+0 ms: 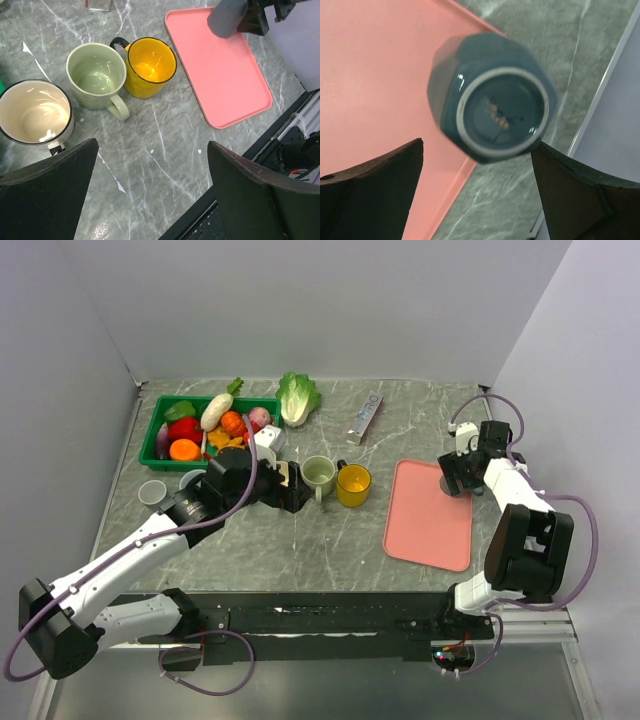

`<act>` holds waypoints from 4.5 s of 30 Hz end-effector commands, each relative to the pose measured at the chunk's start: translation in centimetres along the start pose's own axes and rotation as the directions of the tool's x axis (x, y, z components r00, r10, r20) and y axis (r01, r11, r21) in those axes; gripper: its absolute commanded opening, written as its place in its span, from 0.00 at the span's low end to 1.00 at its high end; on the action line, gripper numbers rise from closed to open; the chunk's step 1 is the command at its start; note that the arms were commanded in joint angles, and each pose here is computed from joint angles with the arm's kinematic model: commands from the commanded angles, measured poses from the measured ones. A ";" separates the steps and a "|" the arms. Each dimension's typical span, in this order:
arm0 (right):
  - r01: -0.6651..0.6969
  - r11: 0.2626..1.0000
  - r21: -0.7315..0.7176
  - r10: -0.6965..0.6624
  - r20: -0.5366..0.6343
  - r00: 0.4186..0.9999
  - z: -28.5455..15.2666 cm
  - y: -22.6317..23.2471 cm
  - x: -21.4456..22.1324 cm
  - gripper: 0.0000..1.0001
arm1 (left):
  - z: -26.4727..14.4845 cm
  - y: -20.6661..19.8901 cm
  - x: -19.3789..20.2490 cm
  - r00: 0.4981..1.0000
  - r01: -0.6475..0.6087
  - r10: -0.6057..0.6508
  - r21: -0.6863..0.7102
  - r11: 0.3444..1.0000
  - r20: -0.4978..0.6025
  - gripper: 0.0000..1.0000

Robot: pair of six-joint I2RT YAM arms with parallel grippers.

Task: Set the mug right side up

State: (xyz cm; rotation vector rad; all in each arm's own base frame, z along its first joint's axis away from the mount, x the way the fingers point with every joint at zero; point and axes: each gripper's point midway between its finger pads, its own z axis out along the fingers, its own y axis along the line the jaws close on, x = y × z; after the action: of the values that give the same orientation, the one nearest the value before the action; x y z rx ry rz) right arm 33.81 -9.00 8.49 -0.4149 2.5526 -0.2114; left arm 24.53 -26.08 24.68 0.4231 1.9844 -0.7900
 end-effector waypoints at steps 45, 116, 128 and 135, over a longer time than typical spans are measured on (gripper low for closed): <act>-0.115 0.993 -0.028 0.118 0.152 0.981 -0.5 1.4 -0.6 0.00 | -0.6 -0.6 -1.0 0.999 -0.016 0.014 0.037 0.999 0.045 0.96; -0.243 0.204 -0.948 0.884 0.072 0.462 -31.8 19.1 -16.6 0.18 | 7.4 -14.2 -13.3 0.819 0.520 -0.567 0.534 0.667 -0.089 0.01; -0.359 0.296 -0.885 0.803 0.027 0.595 -27.9 20.3 -15.0 1.00 | 2.4 -1.2 -13.1 0.917 0.319 -0.283 -0.091 0.943 0.283 0.01; -0.391 0.365 -0.845 0.798 0.068 0.598 -26.1 19.6 -14.6 1.00 | -6.4 11.2 -11.9 0.918 0.344 -0.139 -0.572 0.745 0.371 0.01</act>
State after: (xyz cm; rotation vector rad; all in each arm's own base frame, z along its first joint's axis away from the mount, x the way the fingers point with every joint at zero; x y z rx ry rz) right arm 26.63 16.47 32.13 0.3138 1.9677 1.2557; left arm 32.02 -23.73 29.73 -0.1624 2.0352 -0.6289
